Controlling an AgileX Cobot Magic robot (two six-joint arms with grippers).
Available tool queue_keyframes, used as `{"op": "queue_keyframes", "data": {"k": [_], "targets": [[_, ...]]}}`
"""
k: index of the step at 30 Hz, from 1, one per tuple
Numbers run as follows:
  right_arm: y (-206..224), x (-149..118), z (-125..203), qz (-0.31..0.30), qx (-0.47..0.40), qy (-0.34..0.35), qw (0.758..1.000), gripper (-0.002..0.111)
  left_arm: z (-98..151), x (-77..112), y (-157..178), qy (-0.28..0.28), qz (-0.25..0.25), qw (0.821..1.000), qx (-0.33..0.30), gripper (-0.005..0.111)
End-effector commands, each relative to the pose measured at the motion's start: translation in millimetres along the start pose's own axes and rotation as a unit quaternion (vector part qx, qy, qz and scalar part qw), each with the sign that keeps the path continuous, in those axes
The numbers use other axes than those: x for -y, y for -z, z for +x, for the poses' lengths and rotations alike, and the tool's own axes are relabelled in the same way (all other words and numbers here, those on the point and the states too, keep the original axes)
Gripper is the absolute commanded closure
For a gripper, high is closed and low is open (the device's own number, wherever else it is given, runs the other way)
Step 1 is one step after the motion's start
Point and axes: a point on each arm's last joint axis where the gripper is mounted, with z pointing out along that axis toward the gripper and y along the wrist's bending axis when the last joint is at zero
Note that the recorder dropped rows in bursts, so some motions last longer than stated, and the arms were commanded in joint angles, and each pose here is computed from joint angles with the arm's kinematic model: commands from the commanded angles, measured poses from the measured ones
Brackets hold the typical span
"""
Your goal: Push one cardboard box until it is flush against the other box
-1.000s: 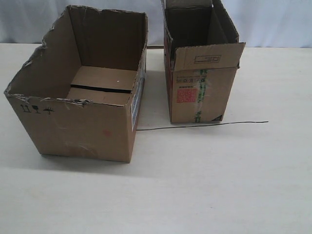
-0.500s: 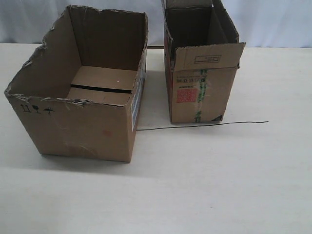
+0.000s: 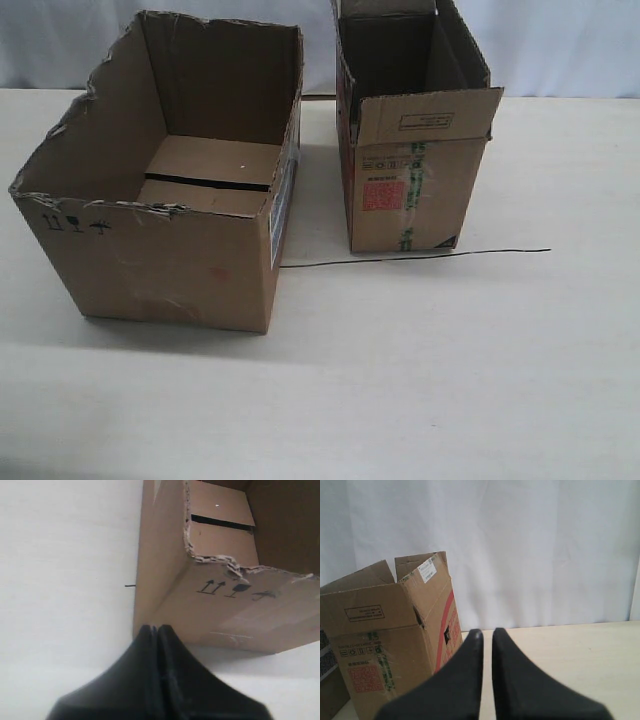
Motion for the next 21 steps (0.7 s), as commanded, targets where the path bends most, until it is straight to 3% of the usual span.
{"op": "queue_keyframes", "data": {"k": [1, 4, 8, 14, 21], "targets": [[0.1, 0.0, 0.2, -0.001, 0.004, 0.005, 1.0, 0.103, 1.4, 6.4, 1.4, -0.049, 0.03, 0.998, -0.015, 0.107], [0.1, 0.0, 0.2, -0.001, 0.004, 0.005, 1.0, 0.103, 3.9, 15.2, 2.5, -0.09, 0.081, 0.992, -0.023, 0.107], [0.1, 0.0, 0.2, -0.001, 0.004, 0.005, 1.0, 0.103, 5.6, 20.8, -0.6, -0.014, 0.118, 0.993, 0.0, 0.107], [0.1, 0.0, 0.2, -0.001, 0.004, 0.005, 1.0, 0.103, 38.5, 8.5, -20.0, 0.032, 0.088, 0.995, 0.015, 0.107], [0.1, 0.0, 0.2, -0.001, 0.004, 0.005, 1.0, 0.103, 53.2, 4.7, -26.4, 0.022, 0.082, 0.996, 0.032, 0.107]]}}
